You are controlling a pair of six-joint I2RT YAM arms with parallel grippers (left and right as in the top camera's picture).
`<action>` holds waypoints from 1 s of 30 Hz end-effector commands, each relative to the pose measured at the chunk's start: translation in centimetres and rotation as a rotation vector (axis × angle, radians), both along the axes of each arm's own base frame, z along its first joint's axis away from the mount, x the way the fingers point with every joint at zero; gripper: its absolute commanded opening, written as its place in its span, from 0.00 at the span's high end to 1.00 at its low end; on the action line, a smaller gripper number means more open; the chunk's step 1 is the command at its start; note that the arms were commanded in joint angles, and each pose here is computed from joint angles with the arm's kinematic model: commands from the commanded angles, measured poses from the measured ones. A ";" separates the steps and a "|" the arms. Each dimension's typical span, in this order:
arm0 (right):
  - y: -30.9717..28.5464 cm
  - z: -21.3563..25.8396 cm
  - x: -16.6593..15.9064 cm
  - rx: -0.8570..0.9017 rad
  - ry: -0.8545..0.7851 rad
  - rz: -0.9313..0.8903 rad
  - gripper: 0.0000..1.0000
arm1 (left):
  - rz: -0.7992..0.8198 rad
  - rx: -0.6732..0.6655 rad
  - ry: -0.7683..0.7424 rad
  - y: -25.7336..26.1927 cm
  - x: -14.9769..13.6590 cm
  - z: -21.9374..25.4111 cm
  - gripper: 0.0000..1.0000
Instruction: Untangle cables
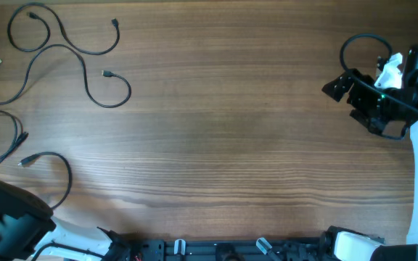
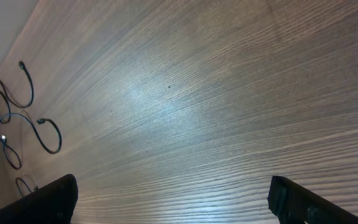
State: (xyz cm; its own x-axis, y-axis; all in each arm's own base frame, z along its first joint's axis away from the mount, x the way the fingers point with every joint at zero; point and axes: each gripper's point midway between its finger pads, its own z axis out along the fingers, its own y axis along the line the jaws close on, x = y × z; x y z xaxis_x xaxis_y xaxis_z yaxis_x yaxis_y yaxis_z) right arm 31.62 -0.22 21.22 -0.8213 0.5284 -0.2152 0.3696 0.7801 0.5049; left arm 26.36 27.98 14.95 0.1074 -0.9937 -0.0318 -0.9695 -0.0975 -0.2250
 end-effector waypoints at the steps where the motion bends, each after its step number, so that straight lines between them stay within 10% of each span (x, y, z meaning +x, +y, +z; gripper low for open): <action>1: 0.0 0.0 0.3 -0.009 -0.007 0.014 0.00 | -0.187 -0.005 0.023 -1.9 1.0 -1.3 0.15; 11: 0.0 0.1 0.5 -0.011 -0.015 0.015 0.00 | -0.261 0.011 0.217 -6.3 -0.4 -10.5 0.22; 20: 0.0 0.1 0.5 -0.011 -0.019 0.014 0.00 | -0.252 0.026 0.158 -8.7 0.1 -15.6 0.52; 27: 0.0 0.1 0.5 -0.010 -0.016 0.014 0.00 | -0.195 -0.067 0.083 -11.6 2.1 -15.5 0.96; 30: 0.0 0.0 0.2 -0.008 -0.004 0.014 0.00 | -0.069 -0.113 0.063 -12.0 2.5 -15.4 0.96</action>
